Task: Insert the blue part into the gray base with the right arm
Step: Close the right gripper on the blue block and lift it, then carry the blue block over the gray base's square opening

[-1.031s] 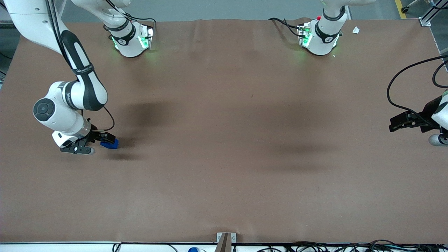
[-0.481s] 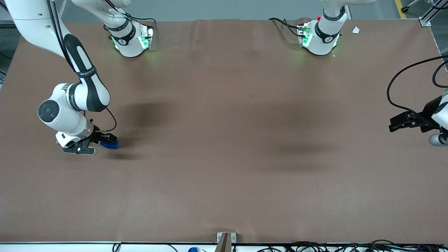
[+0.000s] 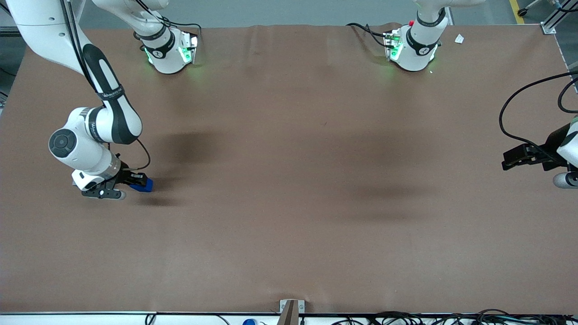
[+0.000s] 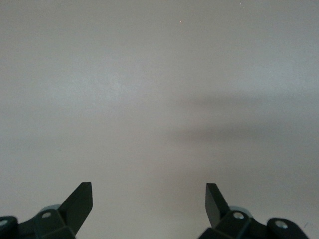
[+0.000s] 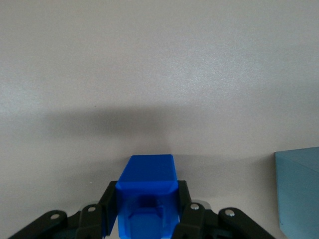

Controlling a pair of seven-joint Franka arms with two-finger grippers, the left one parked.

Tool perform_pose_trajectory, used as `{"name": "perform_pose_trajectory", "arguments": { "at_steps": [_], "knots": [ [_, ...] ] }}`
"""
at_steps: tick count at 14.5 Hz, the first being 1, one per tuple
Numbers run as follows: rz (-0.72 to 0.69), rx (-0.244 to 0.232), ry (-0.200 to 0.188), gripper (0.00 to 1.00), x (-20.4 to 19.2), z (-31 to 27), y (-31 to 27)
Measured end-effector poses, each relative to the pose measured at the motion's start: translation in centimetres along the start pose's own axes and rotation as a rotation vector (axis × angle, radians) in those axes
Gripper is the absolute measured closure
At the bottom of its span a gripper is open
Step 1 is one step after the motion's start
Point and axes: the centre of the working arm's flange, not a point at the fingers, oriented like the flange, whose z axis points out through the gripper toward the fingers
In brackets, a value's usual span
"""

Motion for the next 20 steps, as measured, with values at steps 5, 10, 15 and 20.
{"name": "perform_pose_trajectory", "arguments": {
  "at_steps": [5, 10, 15, 20],
  "knots": [
    [0.001, 0.001, -0.037, 0.49, 0.8, -2.9, 0.0],
    [0.003, 0.004, -0.002, 0.49, 1.4, -8.9, 1.7],
    [-0.025, 0.004, -0.002, 0.49, 1.7, -11.3, 6.9],
    [-0.062, 0.003, -0.002, 0.49, 1.1, -11.3, 11.9]
  ]
}}
